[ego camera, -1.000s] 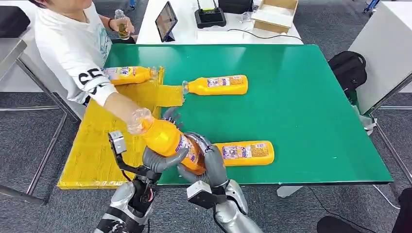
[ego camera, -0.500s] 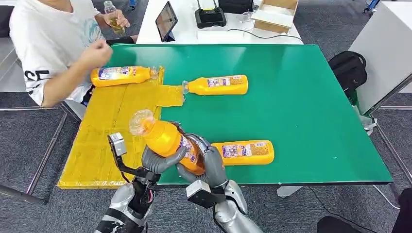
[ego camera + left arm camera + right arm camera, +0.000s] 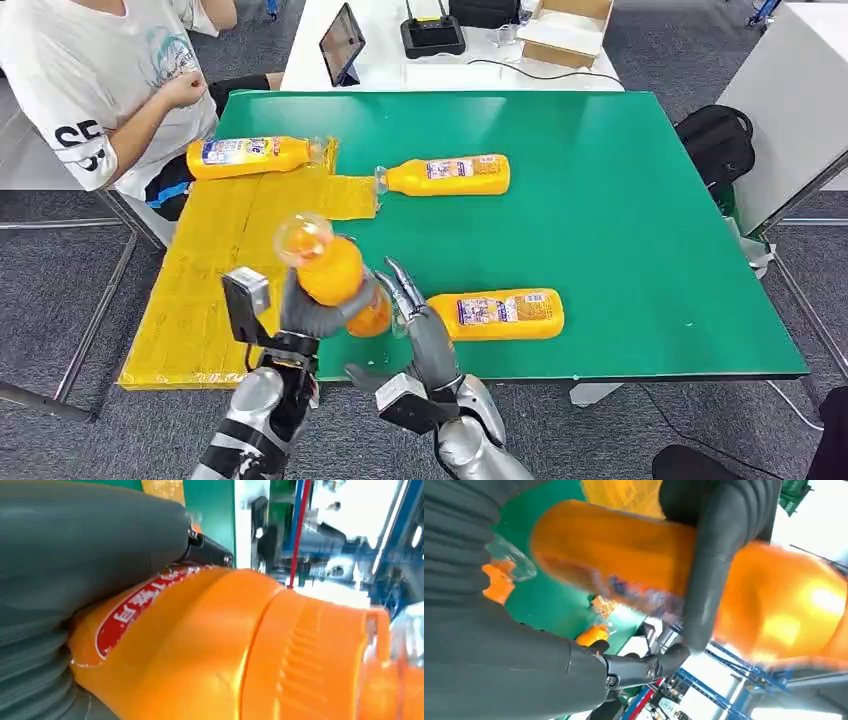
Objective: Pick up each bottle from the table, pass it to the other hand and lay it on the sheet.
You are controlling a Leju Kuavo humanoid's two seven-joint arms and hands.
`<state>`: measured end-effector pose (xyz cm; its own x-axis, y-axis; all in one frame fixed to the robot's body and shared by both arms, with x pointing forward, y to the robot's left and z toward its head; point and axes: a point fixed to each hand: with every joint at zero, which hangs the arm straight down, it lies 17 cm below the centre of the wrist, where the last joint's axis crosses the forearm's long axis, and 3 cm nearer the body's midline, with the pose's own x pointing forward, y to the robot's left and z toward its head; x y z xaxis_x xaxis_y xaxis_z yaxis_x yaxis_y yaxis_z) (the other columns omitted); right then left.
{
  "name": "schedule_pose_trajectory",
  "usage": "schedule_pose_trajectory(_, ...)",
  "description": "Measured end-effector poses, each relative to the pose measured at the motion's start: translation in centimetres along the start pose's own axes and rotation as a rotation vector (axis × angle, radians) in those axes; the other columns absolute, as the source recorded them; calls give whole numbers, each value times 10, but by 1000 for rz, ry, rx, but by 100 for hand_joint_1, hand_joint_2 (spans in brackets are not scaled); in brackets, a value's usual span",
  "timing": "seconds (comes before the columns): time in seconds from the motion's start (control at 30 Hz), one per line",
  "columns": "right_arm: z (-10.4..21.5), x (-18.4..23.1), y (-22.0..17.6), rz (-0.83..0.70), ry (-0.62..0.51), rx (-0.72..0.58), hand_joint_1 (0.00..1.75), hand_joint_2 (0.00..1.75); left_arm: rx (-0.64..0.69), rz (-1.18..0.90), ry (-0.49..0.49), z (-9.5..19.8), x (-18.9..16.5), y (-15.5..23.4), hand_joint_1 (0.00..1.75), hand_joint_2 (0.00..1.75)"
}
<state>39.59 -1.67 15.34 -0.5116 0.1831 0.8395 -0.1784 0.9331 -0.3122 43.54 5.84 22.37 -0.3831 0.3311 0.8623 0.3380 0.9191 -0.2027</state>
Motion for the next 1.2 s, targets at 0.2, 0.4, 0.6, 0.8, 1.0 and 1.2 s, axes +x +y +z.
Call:
schedule_pose_trajectory(0.2, -8, 18, -16, -25, -40, -56, 0, 0, 165, -235, -92, -15, 18, 47, 175, 175)
schedule_pose_trajectory(0.4, -17, 31, -50, -27, -73, -150, 0, 0, 320, -377, -137, -28, 34, 111, 175, 175)
schedule_pose_trajectory(0.6, -19, 38, -71, -45, -100, -212, 0, 0, 391, -666, -177, -34, 44, 142, 175, 175)
schedule_pose_trajectory(0.8, -23, 60, -87, -52, -165, -260, 0, 0, 193, -1300, -100, -45, 4, 158, 175, 175)
schedule_pose_trajectory(1.0, -26, 68, -89, -70, -189, -262, 0, 0, -120, -1563, 62, -18, -69, 185, 175, 175)
schedule_pose_trajectory(1.2, -28, 71, -89, -74, -203, -257, 0, 0, -244, -1549, 209, 9, -103, 212, 175, 175)
